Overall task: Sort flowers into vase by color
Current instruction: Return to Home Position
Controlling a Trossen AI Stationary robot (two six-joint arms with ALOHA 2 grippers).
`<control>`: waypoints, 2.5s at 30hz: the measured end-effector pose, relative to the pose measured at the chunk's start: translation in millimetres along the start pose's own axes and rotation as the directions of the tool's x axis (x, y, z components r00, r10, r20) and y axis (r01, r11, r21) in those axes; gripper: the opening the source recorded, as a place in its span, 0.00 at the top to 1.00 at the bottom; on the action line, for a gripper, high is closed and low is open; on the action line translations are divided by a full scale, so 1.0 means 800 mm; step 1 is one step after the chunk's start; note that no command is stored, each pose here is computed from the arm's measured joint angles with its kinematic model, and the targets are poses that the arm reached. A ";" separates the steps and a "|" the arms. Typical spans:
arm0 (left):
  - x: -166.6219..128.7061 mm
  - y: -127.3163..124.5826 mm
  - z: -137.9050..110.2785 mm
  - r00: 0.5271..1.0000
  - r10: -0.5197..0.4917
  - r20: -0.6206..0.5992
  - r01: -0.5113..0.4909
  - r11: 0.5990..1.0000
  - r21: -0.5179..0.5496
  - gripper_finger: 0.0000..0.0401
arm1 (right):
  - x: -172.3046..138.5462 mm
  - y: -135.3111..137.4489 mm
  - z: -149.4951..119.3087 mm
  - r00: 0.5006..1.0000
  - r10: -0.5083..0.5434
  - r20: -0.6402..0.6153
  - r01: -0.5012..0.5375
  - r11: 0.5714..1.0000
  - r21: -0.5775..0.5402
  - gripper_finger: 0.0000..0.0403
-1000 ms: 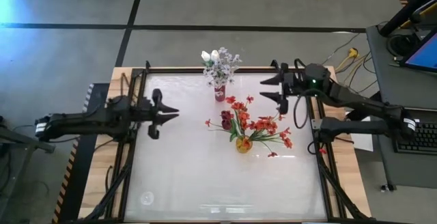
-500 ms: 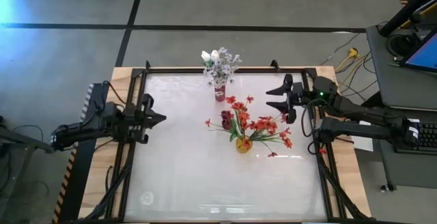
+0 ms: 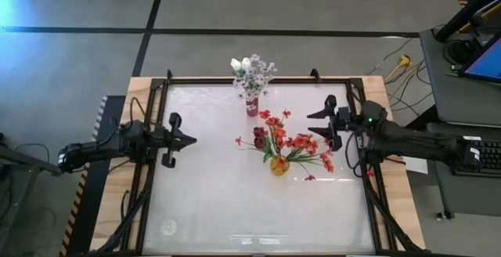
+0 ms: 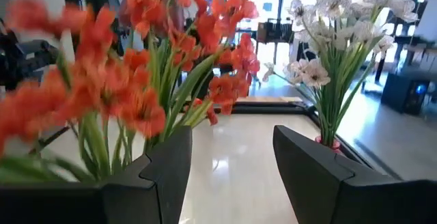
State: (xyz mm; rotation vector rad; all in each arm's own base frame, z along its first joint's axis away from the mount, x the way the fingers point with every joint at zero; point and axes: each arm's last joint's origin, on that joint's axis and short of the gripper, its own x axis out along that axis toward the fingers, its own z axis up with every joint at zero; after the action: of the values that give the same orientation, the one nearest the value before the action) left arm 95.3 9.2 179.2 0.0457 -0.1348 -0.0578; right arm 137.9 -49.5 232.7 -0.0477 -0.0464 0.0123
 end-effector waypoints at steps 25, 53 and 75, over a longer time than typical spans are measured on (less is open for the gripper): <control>0.002 0.005 -0.008 0.987 0.129 -0.098 -0.137 0.988 -0.074 1.00 | -0.059 0.025 -0.029 0.950 0.065 0.307 -0.010 0.984 -0.176 0.51; 0.006 0.006 -0.014 0.980 0.128 -0.152 -0.141 0.987 -0.078 1.00 | -0.066 0.028 -0.048 0.973 0.163 0.166 -0.137 0.978 -0.155 0.51; 0.009 0.006 -0.019 0.973 0.124 -0.194 -0.142 0.987 -0.082 1.00 | -0.060 0.027 -0.060 0.981 0.173 0.083 -0.149 0.958 -0.245 0.51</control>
State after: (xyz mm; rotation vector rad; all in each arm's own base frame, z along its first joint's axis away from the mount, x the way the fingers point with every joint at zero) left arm 104.8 14.5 165.7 -0.0531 0.0549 0.0739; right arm 91.6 -31.2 181.8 -0.2915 -0.1478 0.1728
